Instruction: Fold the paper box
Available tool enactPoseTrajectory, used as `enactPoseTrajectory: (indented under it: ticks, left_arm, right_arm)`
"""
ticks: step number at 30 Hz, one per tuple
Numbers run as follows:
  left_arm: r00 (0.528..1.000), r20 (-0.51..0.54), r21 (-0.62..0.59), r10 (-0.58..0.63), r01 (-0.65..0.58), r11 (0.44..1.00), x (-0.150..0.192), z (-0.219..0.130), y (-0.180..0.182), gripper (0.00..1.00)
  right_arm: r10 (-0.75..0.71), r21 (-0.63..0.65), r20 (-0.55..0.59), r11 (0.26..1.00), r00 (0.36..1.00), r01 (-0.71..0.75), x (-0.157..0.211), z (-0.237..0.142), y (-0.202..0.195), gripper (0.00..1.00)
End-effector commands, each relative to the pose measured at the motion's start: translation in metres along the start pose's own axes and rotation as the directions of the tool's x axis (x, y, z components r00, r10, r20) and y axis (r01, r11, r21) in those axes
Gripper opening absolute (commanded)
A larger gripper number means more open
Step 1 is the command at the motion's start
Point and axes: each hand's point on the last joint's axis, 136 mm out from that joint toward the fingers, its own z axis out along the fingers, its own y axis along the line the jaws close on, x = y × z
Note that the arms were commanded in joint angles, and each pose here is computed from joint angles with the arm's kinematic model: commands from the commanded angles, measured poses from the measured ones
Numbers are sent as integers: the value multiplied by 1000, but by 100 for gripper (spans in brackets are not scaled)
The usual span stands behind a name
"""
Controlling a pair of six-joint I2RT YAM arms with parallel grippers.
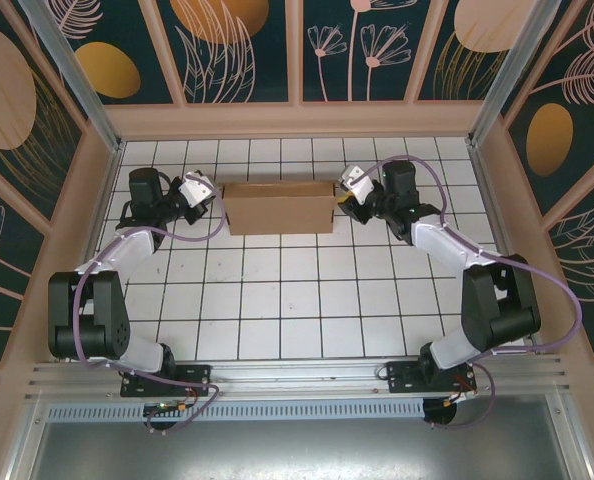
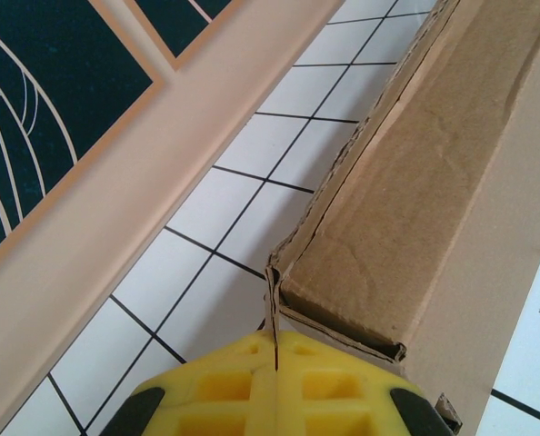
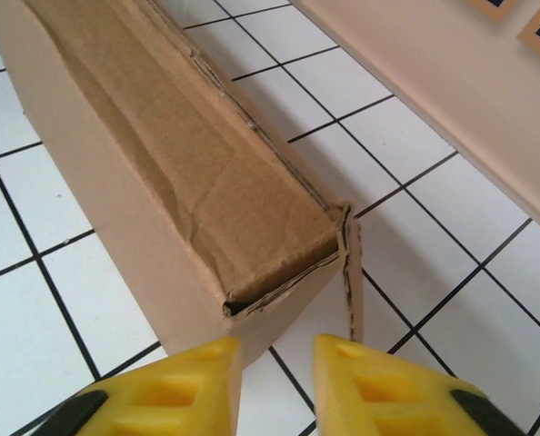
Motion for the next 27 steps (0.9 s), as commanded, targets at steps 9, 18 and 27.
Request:
enactPoseTrajectory:
  ticks: [9,18,27]
  left_arm:
    - [999,16,18,34,-34,999,-9,0,2,3]
    - [999,7,17,33,-33,999,-9,0,3,2]
    - [1000,0,21,15,-15,1000,-6,2,3,2]
  right_arm:
    - [-44,46,47,998,998,42,-27,3,-21,24]
    - [-102,117,64,989,993,94,-34,-11,-28,24]
    - [-207,176,180,969,962,175,-48,-33,-20,25]
